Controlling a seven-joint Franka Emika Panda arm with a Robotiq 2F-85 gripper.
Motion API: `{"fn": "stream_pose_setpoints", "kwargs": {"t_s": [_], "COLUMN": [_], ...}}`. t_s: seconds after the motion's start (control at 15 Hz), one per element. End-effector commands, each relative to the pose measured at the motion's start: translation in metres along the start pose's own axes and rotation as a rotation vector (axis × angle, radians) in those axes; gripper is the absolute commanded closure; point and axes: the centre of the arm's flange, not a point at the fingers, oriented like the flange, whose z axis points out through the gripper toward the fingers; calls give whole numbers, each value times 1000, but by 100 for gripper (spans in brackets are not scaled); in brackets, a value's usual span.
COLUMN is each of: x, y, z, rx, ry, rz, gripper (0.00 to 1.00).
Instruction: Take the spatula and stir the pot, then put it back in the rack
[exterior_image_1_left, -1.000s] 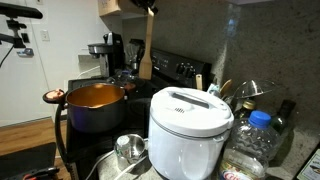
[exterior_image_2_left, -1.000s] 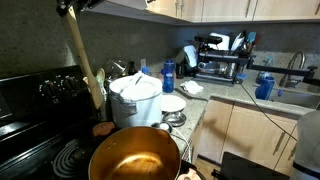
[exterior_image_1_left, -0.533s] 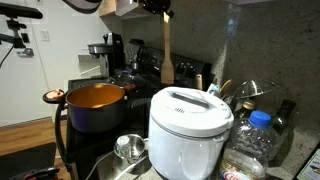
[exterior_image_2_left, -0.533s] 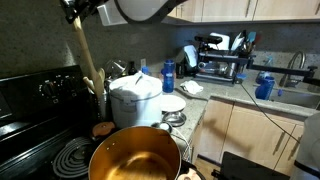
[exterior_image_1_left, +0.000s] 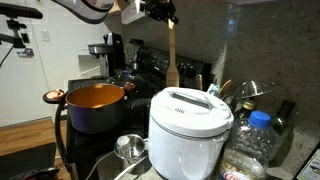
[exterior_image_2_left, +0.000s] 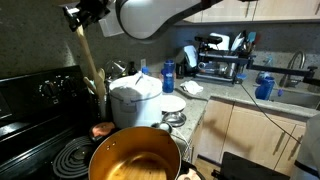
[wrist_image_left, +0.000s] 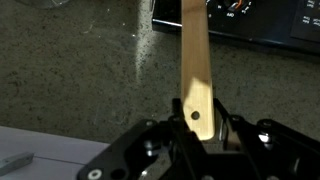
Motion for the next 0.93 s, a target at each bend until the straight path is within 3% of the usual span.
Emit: {"fn": "stream_pose_setpoints", "kwargs": {"t_s": [0.0,0.47,0.87], "x": [0,0,-11], "y": [1,23,21], "z": [4,19,39], "rx": [-14,-139,-161], "ry": [15,142,196], "rz": [1,-36,1], "gripper": [92,92,92]}}
